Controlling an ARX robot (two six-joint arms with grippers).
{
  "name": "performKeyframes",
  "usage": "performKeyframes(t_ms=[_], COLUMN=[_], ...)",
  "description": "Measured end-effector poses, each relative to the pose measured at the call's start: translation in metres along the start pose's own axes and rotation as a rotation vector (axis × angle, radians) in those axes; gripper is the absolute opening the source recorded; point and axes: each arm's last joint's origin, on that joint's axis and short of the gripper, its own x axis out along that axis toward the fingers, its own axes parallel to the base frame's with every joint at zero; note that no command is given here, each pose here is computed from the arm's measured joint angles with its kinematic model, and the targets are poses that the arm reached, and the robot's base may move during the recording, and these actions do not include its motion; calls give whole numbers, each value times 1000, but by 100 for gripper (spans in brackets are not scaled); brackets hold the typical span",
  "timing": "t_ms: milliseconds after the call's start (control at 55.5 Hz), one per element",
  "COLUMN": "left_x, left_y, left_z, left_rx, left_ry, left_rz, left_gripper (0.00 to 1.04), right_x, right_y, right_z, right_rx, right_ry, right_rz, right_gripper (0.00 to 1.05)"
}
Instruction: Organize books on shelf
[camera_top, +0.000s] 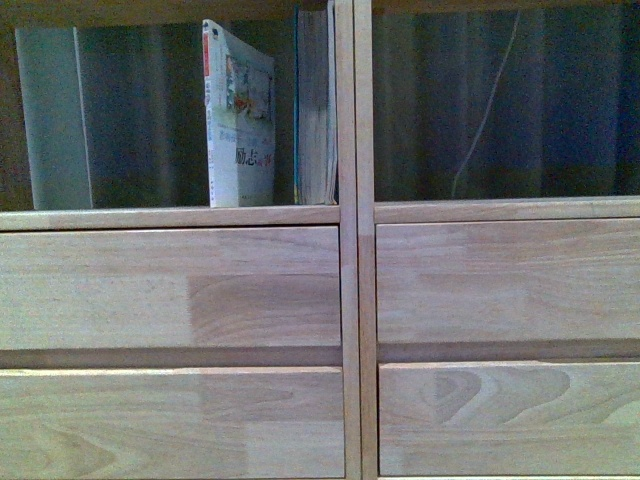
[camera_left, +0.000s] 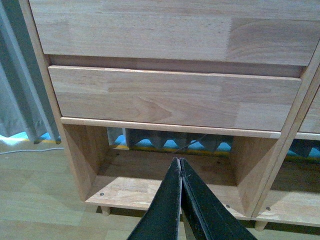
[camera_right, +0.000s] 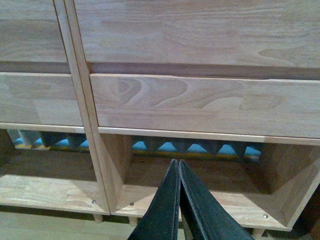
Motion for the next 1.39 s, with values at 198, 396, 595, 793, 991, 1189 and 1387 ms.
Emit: performKeyframes(t_ms=[198,396,595,793,991,1189,1387], left_x=[0,0,0,0,0,0,0], left_y=[0,0,0,0,0,0,0], left_z=[0,0,0,0,0,0,0], left_rx=[0,0,2,3,3,3,3], left_ry=[0,0,0,0,0,0,0], left_rz=[0,0,0,0,0,0,0], left_gripper=[44,87,97,97,97,97,97], right_x=[0,0,0,0,0,0,0], right_y=[0,0,0,0,0,0,0], right_z=[0,0,0,0,0,0,0], right_rx=[0,0,0,0,0,0,0], right_ry=[0,0,0,0,0,0,0], right_rz=[0,0,0,0,0,0,0], right_gripper=[47,87,98,98,98,98,98])
